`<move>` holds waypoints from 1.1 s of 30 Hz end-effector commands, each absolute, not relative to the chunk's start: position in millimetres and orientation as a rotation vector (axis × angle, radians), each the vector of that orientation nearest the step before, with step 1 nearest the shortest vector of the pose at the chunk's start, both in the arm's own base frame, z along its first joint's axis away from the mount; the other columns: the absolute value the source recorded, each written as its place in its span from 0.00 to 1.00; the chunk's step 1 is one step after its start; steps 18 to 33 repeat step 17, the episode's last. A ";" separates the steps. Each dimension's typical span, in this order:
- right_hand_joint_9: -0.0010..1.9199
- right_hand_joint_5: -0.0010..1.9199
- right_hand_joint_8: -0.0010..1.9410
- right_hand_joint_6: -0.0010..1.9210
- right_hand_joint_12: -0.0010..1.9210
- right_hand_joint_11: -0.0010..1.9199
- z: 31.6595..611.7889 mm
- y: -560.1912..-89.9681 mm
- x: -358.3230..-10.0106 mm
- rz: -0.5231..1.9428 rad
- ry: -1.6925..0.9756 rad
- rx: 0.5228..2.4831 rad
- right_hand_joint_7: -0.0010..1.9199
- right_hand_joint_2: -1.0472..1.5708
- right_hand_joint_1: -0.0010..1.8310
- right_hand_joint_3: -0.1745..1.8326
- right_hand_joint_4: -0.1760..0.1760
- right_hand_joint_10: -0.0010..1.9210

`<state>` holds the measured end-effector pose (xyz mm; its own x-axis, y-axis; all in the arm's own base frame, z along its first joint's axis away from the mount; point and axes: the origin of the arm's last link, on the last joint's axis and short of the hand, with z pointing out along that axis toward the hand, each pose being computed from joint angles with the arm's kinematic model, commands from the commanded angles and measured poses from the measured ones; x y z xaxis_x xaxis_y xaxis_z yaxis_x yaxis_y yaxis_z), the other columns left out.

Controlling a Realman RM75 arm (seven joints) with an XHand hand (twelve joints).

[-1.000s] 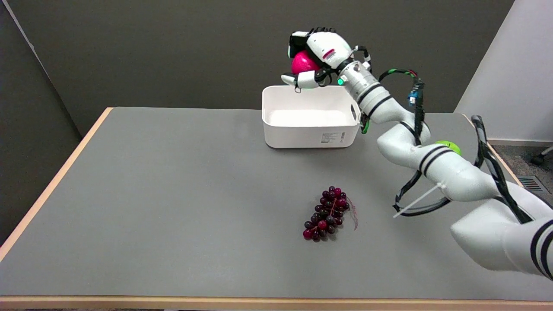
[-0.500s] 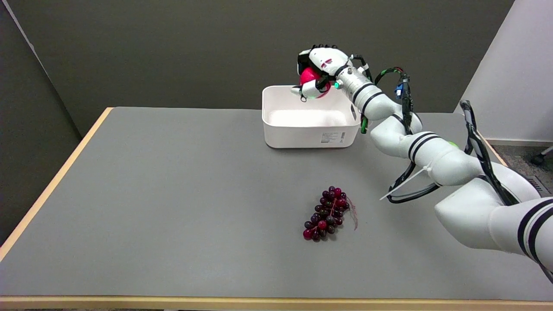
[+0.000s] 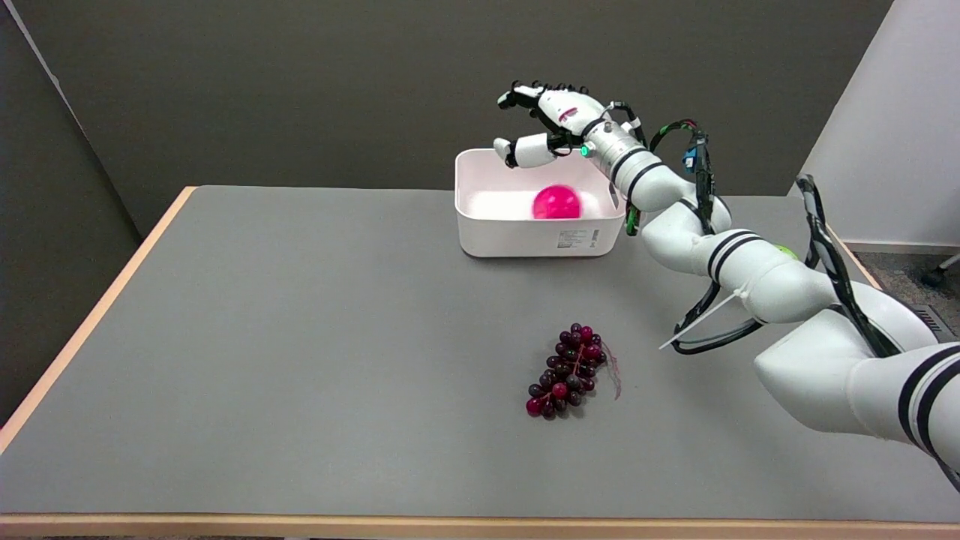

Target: Place the red apple into the white box.

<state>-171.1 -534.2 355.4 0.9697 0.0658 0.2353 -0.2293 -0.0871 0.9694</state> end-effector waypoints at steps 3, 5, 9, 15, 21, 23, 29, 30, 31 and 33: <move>0.10 0.11 0.13 0.28 0.67 0.10 335.0 -520.2 -151.6 0.382 -0.129 1.744 0.07 0.63 0.13 0.58 0.98 0.31; 0.08 0.11 0.12 0.28 0.66 0.09 335.9 -512.5 -143.0 0.463 -0.134 1.773 0.06 0.63 0.13 0.58 0.99 0.29; 0.04 0.10 0.11 0.23 0.60 0.02 347.1 -482.5 -119.2 0.731 -0.191 1.823 0.02 0.64 0.13 0.54 0.96 0.24; 0.07 0.09 0.15 0.25 0.55 0.03 357.0 -417.9 -74.8 0.956 -0.113 1.941 0.08 0.63 0.10 0.59 0.90 0.29; 0.09 0.10 0.16 0.26 0.55 0.04 367.0 -394.4 -76.4 0.999 -0.085 1.945 0.10 0.64 0.10 0.59 0.90 0.30; 0.09 0.10 0.16 0.26 0.55 0.04 367.0 -394.4 -76.4 0.999 -0.085 1.945 0.10 0.64 0.10 0.59 0.90 0.30; 0.09 0.10 0.16 0.26 0.55 0.04 367.0 -394.4 -76.4 0.999 -0.085 1.945 0.10 0.64 0.10 0.59 0.90 0.30; 0.09 0.10 0.16 0.26 0.55 0.04 367.0 -394.4 -76.4 0.999 -0.085 1.945 0.10 0.64 0.10 0.59 0.90 0.30; 0.09 0.10 0.16 0.26 0.55 0.04 367.0 -394.4 -76.4 0.999 -0.085 1.945 0.10 0.64 0.10 0.59 0.90 0.30; 0.09 0.10 0.16 0.26 0.55 0.04 367.0 -394.4 -76.4 0.999 -0.085 1.945 0.10 0.64 0.10 0.59 0.90 0.30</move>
